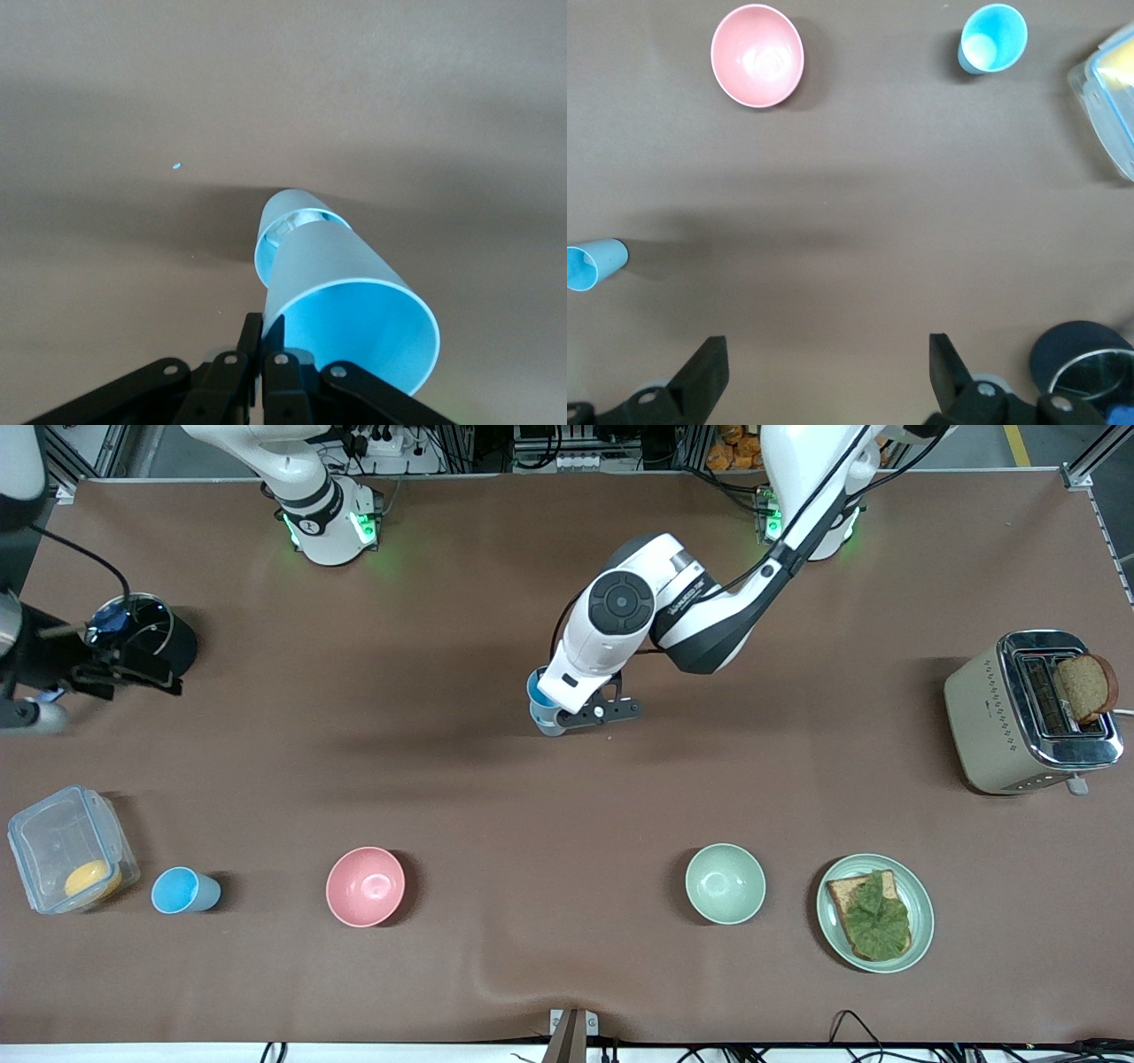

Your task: Stack blue cups with both arms

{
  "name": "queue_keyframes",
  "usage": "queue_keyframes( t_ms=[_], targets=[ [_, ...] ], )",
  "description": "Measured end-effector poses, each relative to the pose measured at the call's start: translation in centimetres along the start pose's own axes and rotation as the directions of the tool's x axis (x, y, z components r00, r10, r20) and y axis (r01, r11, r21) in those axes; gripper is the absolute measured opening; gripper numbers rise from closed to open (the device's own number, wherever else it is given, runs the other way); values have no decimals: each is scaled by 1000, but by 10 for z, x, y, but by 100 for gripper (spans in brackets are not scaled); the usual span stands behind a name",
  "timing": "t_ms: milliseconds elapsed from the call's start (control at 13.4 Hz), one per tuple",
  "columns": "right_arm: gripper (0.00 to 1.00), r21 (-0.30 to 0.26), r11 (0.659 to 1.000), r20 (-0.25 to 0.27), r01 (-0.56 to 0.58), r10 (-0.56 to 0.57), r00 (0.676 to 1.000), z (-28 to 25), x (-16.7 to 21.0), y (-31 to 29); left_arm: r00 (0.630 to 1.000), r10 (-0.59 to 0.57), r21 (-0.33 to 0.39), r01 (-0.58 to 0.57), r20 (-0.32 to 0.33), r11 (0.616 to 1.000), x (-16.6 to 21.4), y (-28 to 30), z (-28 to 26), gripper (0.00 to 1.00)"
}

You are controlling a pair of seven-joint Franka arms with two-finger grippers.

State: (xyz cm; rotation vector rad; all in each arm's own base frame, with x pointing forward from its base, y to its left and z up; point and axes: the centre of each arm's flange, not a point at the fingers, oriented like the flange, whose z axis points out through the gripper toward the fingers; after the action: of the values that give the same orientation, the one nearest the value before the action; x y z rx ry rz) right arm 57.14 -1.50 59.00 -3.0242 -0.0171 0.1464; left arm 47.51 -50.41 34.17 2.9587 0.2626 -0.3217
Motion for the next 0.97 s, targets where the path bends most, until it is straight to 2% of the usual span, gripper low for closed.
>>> queue_keyframes(
  t_ms=[372, 968],
  targets=[
    [100, -33, 999, -17, 7, -7, 1000, -15, -17, 12, 1000, 10, 24, -11, 30, 1000, -5, 4, 25, 4],
    [100, -38, 999, -25, 19, -20, 999, -32, -33, 4, 999, 10, 32, -11, 39, 999, -5, 5, 35, 4]
  ],
)
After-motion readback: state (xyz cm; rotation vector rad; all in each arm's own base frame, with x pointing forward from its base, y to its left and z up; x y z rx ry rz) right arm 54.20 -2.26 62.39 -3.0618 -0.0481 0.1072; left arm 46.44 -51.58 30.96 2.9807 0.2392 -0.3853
